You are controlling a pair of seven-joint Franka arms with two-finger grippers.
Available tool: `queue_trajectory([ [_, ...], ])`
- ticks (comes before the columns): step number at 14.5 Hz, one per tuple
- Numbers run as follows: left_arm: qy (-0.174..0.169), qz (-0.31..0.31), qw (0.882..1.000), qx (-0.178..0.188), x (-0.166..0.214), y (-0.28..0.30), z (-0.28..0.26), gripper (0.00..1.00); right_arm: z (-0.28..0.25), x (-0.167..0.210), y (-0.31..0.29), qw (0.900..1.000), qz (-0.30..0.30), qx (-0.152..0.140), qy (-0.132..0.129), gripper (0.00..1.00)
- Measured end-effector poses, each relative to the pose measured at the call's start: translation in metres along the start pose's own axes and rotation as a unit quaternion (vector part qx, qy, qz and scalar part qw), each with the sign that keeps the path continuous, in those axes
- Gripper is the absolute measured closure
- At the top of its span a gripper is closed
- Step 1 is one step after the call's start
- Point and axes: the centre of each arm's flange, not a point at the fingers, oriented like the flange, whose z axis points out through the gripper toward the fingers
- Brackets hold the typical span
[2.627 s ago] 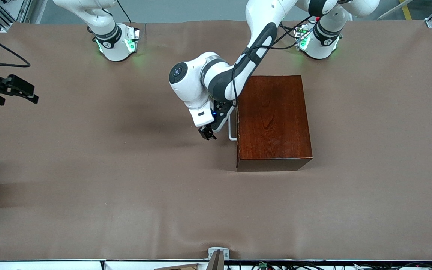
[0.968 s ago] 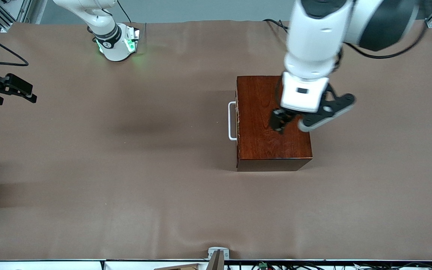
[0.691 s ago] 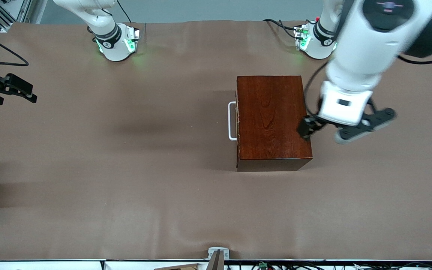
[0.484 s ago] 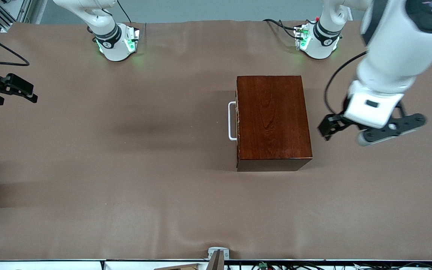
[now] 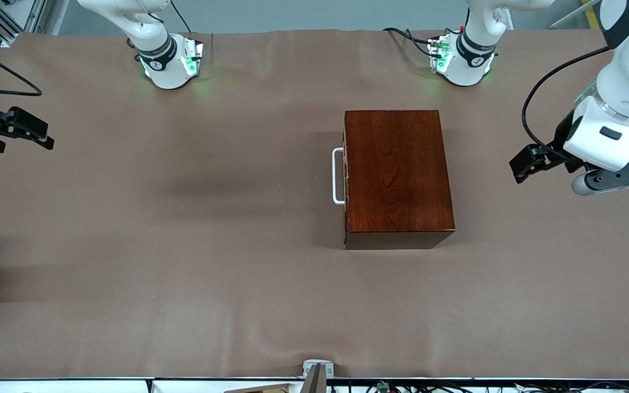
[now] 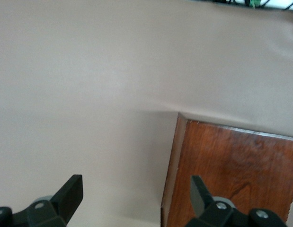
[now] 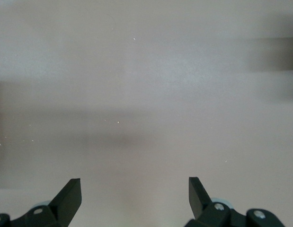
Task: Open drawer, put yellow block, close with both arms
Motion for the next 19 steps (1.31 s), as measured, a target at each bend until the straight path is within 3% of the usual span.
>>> queue_trajectory([
  [11, -0.013, 0.031, 0.999, 0.013, -0.060, -0.045, -0.009, 0.00, 0.002, -0.003, 0.002, 1.000, 0.002, 0.000, -0.012, 0.00],
  [19, -0.005, 0.075, 0.997, -0.023, -0.084, -0.070, -0.027, 0.00, 0.002, -0.003, 0.005, 1.000, 0.005, 0.001, -0.014, 0.00],
])
